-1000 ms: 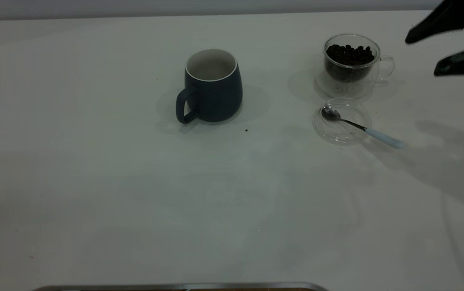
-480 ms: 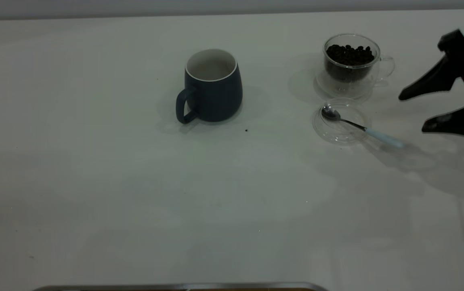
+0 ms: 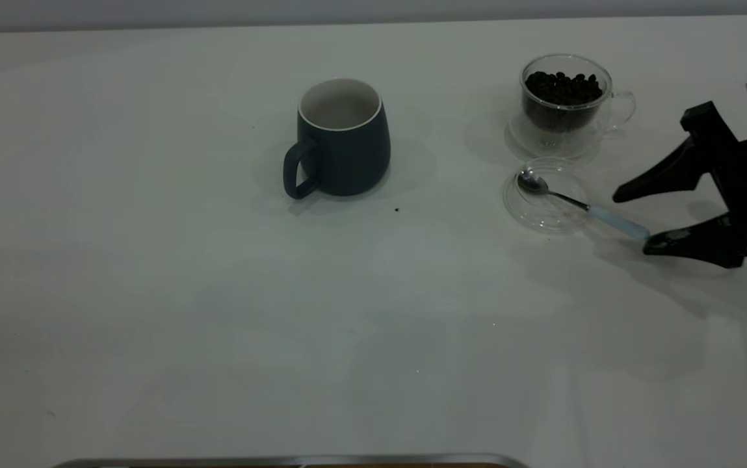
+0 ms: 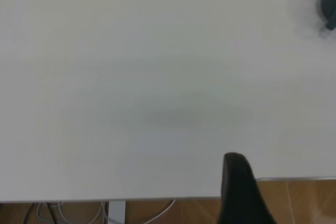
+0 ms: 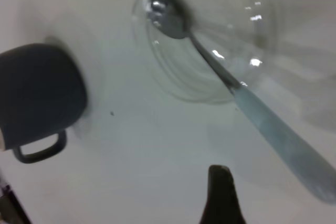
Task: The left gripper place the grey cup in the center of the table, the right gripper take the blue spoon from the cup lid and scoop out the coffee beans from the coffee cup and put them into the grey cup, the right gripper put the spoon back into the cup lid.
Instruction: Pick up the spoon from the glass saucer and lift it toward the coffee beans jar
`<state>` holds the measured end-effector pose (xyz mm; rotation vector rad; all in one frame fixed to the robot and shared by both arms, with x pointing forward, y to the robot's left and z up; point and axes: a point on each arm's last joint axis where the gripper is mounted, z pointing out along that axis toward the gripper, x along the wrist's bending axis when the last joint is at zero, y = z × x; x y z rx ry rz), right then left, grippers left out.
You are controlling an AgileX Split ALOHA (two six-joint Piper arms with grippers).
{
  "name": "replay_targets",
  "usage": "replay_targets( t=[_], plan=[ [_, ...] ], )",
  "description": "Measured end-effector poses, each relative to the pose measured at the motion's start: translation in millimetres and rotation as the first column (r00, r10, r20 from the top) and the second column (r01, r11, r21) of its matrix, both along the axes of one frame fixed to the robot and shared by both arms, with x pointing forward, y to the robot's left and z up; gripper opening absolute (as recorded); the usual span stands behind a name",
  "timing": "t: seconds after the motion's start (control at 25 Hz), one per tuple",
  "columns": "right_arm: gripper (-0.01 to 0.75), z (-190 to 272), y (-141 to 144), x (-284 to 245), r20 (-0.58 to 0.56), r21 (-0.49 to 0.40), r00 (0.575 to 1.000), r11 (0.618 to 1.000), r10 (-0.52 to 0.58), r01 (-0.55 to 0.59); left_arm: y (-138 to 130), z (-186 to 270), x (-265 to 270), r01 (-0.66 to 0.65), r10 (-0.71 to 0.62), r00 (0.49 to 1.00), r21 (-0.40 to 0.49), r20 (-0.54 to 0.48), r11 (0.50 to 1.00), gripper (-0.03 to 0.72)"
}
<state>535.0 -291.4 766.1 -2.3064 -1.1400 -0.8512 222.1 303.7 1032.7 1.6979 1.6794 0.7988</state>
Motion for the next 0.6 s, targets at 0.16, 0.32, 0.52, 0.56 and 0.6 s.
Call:
replay_targets(
  t=[0.16, 0.32, 0.52, 0.56, 0.6],
  plan=[
    [0.588, -6.7, 0.6, 5.9, 0.009, 0.021, 1.0, 1.0, 0.005, -0.005, 0.0, 0.0, 0.0, 0.001, -0.001, 1.0, 0.001, 0.0, 1.0, 0.497],
    [0.588, -7.6, 1.2, 5.6, 0.008, 0.03, 1.0, 1.0, 0.006, -0.006, 0.0, 0.0, -0.1, 0.001, -0.001, 1.0, 0.002, 0.0, 1.0, 0.497],
    [0.588, -6.8, 1.9, 5.8, 0.013, 0.042, 1.0, 0.999, 0.007, -0.007, 0.0, 0.0, -0.1, 0.001, -0.001, 1.0, 0.002, 0.0, 1.0, 0.497],
    [0.588, -6.8, 1.9, 5.8, 0.013, 0.042, 1.0, 0.999, 0.007, -0.007, 0.0, 0.0, -0.1, 0.001, -0.001, 1.0, 0.002, 0.0, 1.0, 0.497],
    [0.588, -6.6, 2.1, 5.9, 0.014, 0.044, 1.0, 0.999, 0.007, -0.008, 0.0, 0.0, -0.1, 0.001, -0.001, 1.0, 0.002, 0.0, 1.0, 0.497]
  ],
)
